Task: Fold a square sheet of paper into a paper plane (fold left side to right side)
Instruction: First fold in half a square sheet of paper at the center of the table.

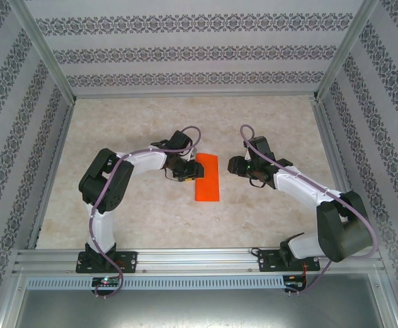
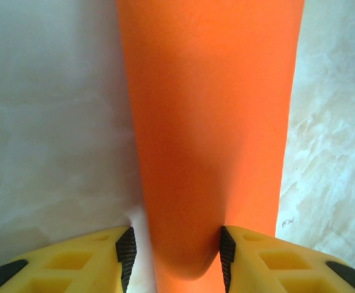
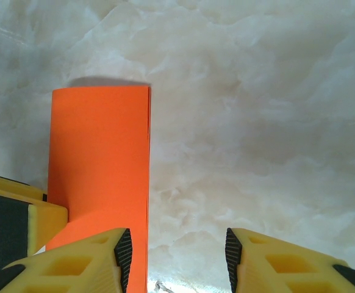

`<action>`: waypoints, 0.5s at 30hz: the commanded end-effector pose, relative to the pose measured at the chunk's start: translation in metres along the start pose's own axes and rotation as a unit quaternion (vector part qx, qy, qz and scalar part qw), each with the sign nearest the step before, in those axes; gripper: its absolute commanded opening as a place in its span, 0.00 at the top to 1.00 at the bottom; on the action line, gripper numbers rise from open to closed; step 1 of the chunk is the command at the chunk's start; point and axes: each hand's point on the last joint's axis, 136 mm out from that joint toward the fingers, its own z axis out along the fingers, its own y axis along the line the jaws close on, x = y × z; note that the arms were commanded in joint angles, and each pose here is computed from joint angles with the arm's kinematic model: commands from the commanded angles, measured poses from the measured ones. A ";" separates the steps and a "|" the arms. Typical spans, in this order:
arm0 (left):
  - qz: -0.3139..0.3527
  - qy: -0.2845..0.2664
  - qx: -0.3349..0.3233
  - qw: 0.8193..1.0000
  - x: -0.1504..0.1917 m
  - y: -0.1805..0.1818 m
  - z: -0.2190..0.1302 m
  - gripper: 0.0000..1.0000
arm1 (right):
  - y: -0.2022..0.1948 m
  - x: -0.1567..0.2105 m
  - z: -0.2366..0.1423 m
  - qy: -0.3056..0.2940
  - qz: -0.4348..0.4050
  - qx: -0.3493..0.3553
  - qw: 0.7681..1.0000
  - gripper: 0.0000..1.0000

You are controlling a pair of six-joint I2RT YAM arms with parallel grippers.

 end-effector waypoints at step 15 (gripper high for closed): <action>-0.011 0.045 -0.074 0.996 0.024 0.037 0.032 0.54 | -0.008 0.002 -0.005 -0.004 -0.003 0.012 1.000 0.54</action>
